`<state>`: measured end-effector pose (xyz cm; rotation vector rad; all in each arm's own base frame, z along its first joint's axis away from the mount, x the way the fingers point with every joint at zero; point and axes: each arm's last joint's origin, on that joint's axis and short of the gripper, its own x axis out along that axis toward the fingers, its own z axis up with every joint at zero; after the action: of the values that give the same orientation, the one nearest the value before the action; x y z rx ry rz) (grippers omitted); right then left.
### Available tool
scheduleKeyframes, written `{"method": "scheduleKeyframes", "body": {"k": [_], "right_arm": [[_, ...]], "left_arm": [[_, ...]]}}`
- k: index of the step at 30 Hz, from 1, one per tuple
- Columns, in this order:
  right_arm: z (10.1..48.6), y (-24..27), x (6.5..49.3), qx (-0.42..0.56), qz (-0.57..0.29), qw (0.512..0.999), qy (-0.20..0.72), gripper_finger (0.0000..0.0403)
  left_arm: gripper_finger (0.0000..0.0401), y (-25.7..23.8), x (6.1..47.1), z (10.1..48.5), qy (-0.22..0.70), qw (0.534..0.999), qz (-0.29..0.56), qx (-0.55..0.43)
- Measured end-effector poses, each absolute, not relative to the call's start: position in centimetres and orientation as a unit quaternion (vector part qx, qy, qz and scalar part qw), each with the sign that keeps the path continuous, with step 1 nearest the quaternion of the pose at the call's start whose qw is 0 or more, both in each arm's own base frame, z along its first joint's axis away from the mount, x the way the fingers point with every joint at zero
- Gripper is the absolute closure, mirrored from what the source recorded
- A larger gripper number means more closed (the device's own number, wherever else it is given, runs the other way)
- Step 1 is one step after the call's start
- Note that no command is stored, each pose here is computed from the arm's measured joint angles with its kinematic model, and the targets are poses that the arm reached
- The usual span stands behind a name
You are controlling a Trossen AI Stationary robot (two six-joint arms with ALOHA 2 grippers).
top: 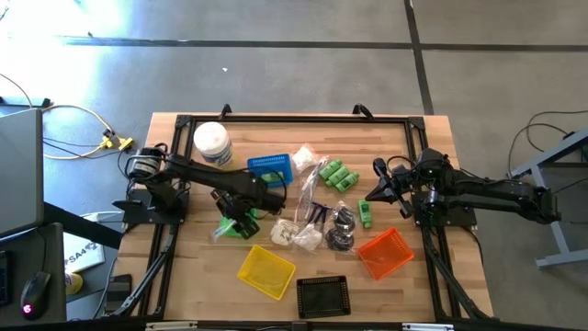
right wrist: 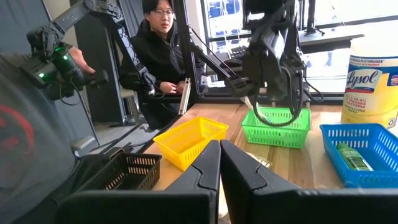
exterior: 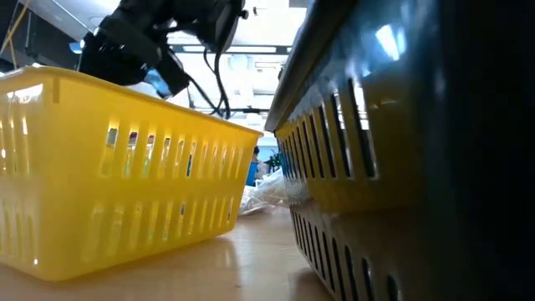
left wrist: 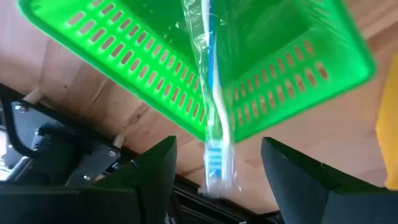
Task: Pick & Place Travel size toiletries
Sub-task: Put the white cotton pack into the yellow bin
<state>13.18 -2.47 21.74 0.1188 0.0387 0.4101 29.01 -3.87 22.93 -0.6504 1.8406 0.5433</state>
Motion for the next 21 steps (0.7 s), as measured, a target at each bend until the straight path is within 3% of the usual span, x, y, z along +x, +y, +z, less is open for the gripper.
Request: {"method": "scheduleKeyframes", "body": {"k": [5, 10, 16, 21], "right_arm": [[21.7, -2.5, 13.2, 0.06, 0.203, 0.977, 0.021, 0.0399], [21.7, -2.4, 13.2, 0.061, 0.215, 0.974, 0.022, 0.0399], [21.7, -2.4, 13.2, 0.06, 0.215, 0.975, 0.022, 0.0399], [21.7, -2.4, 13.2, 0.057, 0.213, 0.975, 0.022, 0.0399]], "left_arm": [[0.0171, -3.9, 29.0, 23.2, 0.772, 0.527, 0.23, -0.271], [0.0171, -3.8, 27.9, 23.9, 0.798, 0.487, 0.243, -0.259], [0.0187, -4.6, 26.1, 27.9, 0.718, 0.618, 0.229, -0.222], [0.026, -5.0, 24.1, 32.6, 0.549, 0.783, 0.233, -0.177]]}}
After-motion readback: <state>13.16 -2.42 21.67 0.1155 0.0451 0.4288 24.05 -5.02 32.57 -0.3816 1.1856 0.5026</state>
